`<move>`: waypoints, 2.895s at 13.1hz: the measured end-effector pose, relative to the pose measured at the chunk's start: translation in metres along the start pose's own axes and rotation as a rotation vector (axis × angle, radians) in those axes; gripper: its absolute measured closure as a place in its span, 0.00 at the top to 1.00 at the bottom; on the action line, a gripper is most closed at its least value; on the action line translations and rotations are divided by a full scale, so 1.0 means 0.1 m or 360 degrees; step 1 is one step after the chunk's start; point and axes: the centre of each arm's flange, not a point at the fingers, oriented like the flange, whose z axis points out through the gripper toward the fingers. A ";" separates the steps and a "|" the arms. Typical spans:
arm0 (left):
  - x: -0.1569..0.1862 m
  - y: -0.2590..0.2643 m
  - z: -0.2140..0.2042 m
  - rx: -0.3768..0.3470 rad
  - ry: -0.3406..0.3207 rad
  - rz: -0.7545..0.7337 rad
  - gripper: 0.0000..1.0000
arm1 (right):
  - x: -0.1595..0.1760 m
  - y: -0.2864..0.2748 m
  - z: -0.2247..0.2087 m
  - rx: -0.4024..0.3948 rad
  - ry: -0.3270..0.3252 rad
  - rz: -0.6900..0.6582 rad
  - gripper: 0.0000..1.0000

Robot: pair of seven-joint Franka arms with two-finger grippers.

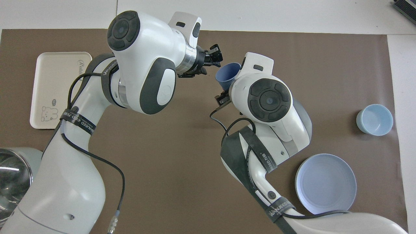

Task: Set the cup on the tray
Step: 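Grasp the blue cup with the left gripper while the right gripper releases, then move the blue cup over the tray while the right gripper withdraws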

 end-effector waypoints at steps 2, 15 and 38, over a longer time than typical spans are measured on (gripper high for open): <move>-0.12 0.07 0.05 0.0003 -0.0041 0.0022 0.43 | -0.01 0.01 0.01 -0.0001 -0.0004 0.0001 0.84; -0.11 0.05 -0.11 -0.0026 -0.0127 -0.0031 0.08 | 0.00 0.04 -0.02 -0.0004 0.0003 0.0008 0.84; 1.49 -4.71 -1.89 0.0702 0.0691 0.0549 0.08 | -0.60 2.81 0.36 0.0461 0.0617 0.0067 0.84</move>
